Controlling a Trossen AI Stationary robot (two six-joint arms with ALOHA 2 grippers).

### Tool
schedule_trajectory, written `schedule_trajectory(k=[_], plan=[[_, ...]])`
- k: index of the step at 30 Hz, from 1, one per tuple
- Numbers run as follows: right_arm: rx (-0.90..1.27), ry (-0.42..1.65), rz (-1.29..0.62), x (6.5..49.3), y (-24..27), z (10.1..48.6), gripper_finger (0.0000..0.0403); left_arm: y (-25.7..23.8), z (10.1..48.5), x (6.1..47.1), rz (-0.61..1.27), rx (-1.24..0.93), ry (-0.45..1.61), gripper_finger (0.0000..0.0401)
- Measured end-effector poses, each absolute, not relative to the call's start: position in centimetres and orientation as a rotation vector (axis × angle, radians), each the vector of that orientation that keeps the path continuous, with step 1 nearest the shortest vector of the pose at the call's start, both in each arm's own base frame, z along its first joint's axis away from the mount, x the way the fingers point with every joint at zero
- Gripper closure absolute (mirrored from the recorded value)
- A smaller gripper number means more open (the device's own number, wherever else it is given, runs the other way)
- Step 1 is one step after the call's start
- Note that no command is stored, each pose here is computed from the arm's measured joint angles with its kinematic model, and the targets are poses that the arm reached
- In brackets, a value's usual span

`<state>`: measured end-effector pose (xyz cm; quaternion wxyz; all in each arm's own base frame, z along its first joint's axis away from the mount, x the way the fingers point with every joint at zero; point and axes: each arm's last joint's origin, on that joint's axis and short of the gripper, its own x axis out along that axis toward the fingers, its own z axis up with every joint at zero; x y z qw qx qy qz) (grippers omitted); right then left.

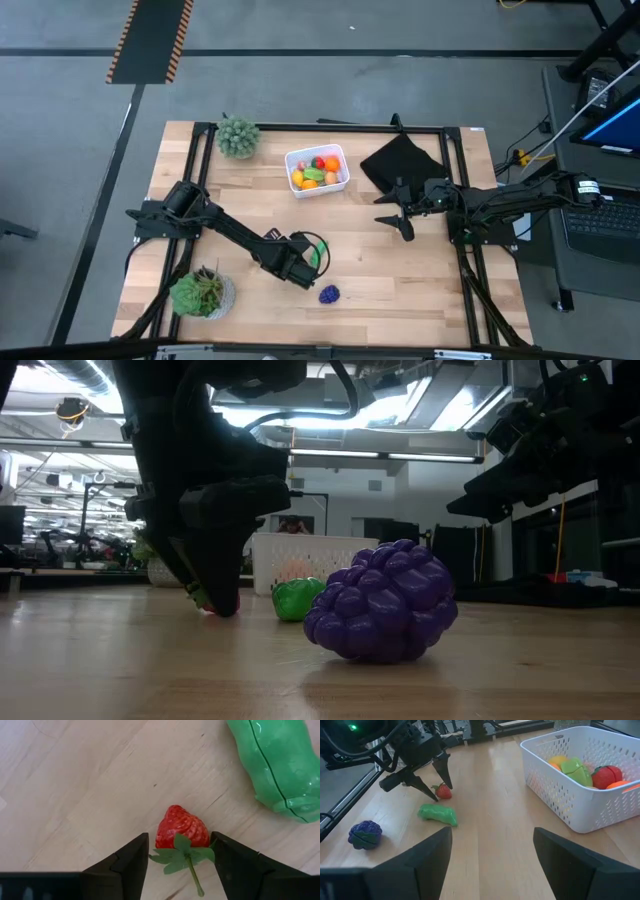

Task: Pick and placing Produce into tupperware
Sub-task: Put the strawberry into the white bin

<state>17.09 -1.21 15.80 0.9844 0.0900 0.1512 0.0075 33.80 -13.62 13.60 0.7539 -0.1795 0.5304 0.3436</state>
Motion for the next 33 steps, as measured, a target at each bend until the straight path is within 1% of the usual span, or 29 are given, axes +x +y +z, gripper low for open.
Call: schedule_trajectory(k=[5, 8, 11, 17, 20, 27, 30, 33], plan=[[0.181, 0.304, 0.015, 17.09, -1.21, 15.8, 0.0121, -13.62, 13.58, 33.8, 0.75, -0.391, 1.157, 0.0193], [0.181, 0.304, 0.015, 17.09, -1.21, 15.8, 0.0121, -13.62, 13.56, 33.81, 0.75, -0.392, 1.157, 0.02], [0.181, 0.304, 0.015, 17.09, -1.21, 15.79, 0.0121, -13.64, 13.55, 33.84, 0.748, -0.394, 1.156, 0.0216], [0.181, 0.304, 0.015, 17.09, -1.21, 15.79, 0.0121, -13.66, 13.53, 33.87, 0.746, -0.397, 1.154, 0.0268], [0.182, 0.304, 0.015, 17.09, -1.21, 15.79, 0.0121, -13.66, 13.53, 33.87, 0.745, -0.397, 1.155, 0.0284], [0.182, 0.304, 0.015, 17.09, -1.21, 15.79, 0.0121, -13.67, 13.53, 33.85, 0.743, -0.4, 1.161, 0.0277], [0.182, 0.304, 0.015, 17.09, -1.21, 15.79, 0.0121, -13.66, 13.53, 33.83, 0.741, -0.394, 1.165, 0.0287], [0.183, 0.304, 0.015, 17.09, -1.22, 15.79, 0.0121, -13.64, 13.52, 33.83, 0.724, -0.379, 1.179, 0.0287]])
